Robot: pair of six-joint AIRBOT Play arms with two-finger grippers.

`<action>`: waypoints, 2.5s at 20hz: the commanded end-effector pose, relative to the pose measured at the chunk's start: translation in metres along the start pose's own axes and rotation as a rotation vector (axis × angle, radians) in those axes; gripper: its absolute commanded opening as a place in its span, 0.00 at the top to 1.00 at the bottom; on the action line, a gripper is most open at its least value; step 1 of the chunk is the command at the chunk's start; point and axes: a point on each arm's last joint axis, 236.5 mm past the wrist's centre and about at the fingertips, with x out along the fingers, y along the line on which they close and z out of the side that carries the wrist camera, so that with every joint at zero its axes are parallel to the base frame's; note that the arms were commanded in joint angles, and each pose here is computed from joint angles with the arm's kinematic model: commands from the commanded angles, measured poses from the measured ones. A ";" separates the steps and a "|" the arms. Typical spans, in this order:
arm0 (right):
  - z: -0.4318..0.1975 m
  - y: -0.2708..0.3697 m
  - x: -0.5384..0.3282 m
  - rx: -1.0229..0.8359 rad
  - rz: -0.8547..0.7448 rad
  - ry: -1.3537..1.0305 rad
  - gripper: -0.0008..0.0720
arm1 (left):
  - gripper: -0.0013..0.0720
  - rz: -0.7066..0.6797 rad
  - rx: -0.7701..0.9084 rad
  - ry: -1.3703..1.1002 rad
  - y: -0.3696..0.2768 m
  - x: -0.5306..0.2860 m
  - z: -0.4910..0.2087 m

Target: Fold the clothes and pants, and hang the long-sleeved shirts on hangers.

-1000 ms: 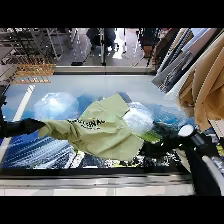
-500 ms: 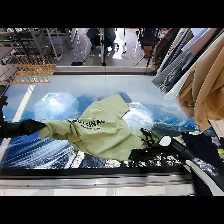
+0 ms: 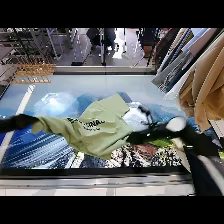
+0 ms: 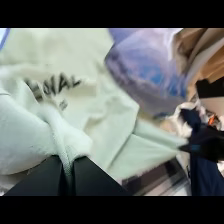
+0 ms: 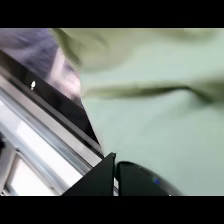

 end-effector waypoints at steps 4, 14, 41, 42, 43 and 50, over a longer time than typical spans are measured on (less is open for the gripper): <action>0.040 0.211 -0.267 -0.473 -0.014 -0.753 0.96 | 0.97 -0.170 0.263 -0.469 -0.157 -0.153 0.124; 0.121 0.054 -0.289 -0.130 -0.547 -0.860 0.96 | 0.97 0.243 0.318 -0.584 -0.114 -0.203 0.170; 0.059 -0.292 -0.013 0.651 -0.313 -0.107 0.43 | 0.41 0.339 -0.415 0.741 0.100 0.107 -0.172; 0.062 -0.299 -0.016 0.664 -0.311 -0.130 0.43 | 0.41 0.326 -0.436 0.739 0.088 0.102 -0.195; 0.063 -0.306 -0.017 0.675 -0.308 -0.147 0.43 | 0.41 0.309 -0.459 0.739 0.077 0.097 -0.213; 0.074 -0.338 0.015 0.662 -0.240 -0.220 0.46 | 0.41 0.336 -0.513 0.679 0.065 0.107 -0.273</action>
